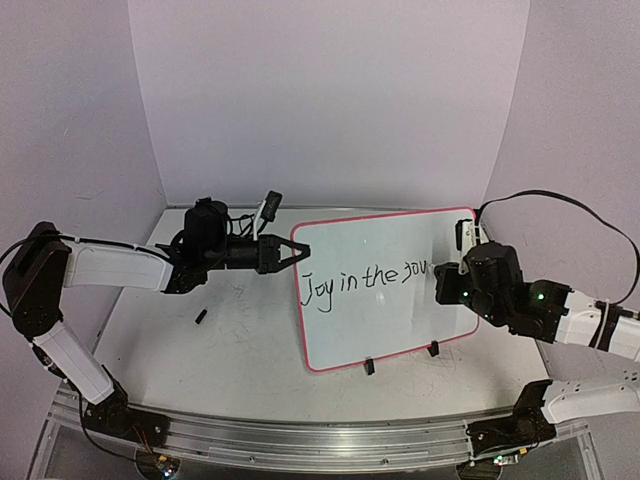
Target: Write a sentence on the whiteboard
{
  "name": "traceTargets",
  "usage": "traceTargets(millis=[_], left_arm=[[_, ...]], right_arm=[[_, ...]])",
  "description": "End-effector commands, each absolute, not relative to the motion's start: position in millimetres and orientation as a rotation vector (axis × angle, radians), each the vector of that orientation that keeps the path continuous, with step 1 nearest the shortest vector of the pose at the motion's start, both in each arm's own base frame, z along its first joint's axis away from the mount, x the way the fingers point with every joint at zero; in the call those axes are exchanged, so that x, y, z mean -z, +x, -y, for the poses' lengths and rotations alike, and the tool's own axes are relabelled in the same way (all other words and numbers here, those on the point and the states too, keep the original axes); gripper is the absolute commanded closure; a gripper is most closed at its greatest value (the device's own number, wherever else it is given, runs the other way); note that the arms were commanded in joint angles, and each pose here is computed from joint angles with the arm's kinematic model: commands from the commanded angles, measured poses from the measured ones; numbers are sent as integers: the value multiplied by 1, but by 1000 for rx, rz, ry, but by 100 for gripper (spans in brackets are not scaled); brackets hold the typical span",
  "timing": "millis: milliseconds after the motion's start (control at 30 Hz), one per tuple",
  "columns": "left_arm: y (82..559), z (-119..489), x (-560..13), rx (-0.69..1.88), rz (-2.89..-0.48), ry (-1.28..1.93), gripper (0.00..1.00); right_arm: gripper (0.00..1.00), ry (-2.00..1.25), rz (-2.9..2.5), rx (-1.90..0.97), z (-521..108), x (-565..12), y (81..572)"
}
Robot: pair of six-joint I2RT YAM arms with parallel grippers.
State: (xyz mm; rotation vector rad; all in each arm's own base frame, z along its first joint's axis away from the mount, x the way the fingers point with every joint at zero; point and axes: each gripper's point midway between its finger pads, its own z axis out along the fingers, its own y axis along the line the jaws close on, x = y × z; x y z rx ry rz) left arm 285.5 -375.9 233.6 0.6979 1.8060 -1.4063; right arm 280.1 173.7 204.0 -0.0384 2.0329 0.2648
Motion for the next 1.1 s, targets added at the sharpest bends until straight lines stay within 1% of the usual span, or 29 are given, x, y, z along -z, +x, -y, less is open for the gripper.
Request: traceTargets(millis=[0,233,433,500,667,867,933,1067], left_arm=[[305,365,-216,1263,-1860,652,100],[305,365,-216,1261,-1859,652,100],[305,365,-215,1263,-1863,649,100],[305,365,-216,1263,-1861,649,100],[305,364,-215,1258,-1864,645,100],[308,365,-216,1253,-1864,642,100],[308,365,-215,1252,-1871,638,98],[308,366,-212,1261,-1888,630,89]], right_arm=[[100,-18,-2044,-301,-171,-198,275],[100,-29,-2090,-298,-167,-179,267],[100,-17,-2082,-257,-159,-183,267],[100,-12,-2069,-251,-156,-191,266],[100,-55,-1952,-385,-157,-241,253],[100,-39,-1938,-329,-144,-245,251],[100,-40,-1945,-330,-145,-245,252],[100,-52,-1955,-321,-147,-242,253]])
